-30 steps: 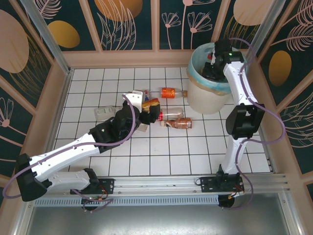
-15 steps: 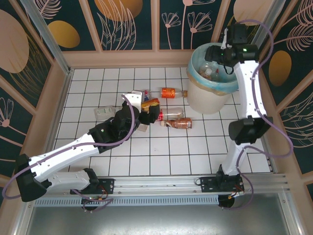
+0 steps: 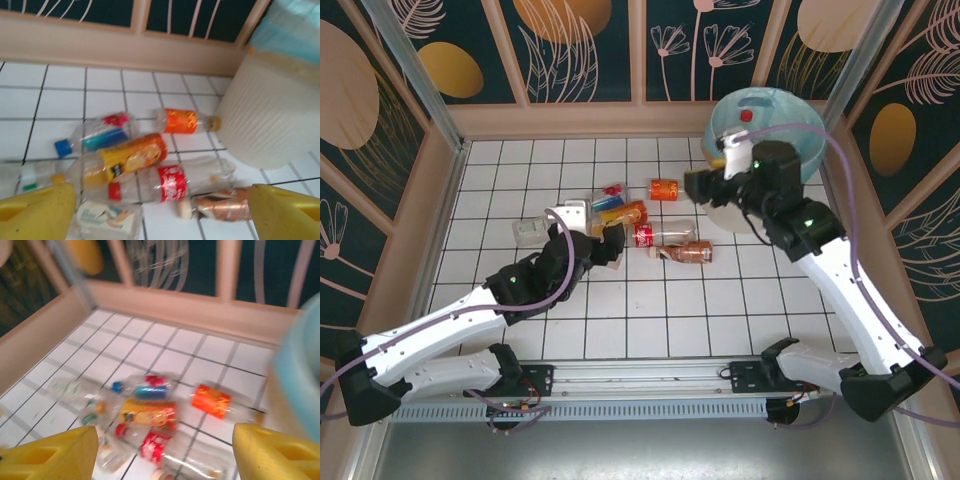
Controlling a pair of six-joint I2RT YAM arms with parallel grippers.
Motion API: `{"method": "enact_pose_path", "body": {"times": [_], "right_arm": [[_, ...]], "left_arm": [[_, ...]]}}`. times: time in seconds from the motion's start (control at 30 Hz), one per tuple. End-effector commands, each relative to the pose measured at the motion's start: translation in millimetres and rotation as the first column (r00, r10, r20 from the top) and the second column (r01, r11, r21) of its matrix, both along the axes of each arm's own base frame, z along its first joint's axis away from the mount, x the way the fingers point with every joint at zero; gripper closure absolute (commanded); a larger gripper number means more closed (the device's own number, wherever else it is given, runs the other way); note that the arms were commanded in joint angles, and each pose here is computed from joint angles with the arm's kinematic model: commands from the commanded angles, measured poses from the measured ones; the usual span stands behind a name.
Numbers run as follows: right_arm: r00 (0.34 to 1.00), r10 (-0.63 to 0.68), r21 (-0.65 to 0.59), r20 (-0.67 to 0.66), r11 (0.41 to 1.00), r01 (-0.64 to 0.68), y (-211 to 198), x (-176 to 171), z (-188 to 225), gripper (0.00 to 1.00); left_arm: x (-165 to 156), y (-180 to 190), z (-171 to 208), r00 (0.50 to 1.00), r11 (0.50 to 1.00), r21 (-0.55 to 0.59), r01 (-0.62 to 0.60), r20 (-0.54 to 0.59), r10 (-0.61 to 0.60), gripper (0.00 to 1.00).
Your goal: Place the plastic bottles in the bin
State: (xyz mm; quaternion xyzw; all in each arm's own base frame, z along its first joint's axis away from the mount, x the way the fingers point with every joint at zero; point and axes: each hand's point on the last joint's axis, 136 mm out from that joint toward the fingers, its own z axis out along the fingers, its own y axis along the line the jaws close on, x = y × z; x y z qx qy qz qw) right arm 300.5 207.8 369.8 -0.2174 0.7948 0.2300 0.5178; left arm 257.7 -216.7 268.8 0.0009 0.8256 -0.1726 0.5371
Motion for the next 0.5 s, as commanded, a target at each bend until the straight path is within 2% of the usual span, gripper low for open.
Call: {"method": "enact_pose_path", "body": {"times": [0.0, 0.13, 0.23, 0.37, 0.47], "right_arm": [[0.974, 0.211, -0.067, 0.079, 0.976, -0.206, 50, -15, -19, 0.29], [0.948, 0.317, -0.321, -0.007, 0.898, -0.302, 91, -27, -85, 0.29], [0.93, 0.362, -0.512, -0.066, 0.788, -0.343, 116, -29, -137, 0.31], [0.913, 0.38, -0.594, -0.147, 0.704, -0.389, 141, -22, -184, 0.4], [0.898, 0.398, -0.575, -0.188, 0.697, -0.429, 161, -16, -204, 0.4]], "left_arm": [[-9, 26, -28, 0.99, 0.995, 0.004, -0.104, -0.093, 0.104, 0.1], [-19, 46, -53, 0.971, 0.985, 0.032, -0.167, -0.167, 0.17, 0.1], [-29, 63, -72, 0.949, 0.975, 0.044, -0.22, -0.222, 0.224, 0.09], [-44, 82, -94, 0.918, 0.96, 0.013, -0.28, -0.289, 0.272, 0.09], [-55, 95, -106, 0.899, 0.948, -0.034, -0.315, -0.33, 0.287, 0.09]]}}
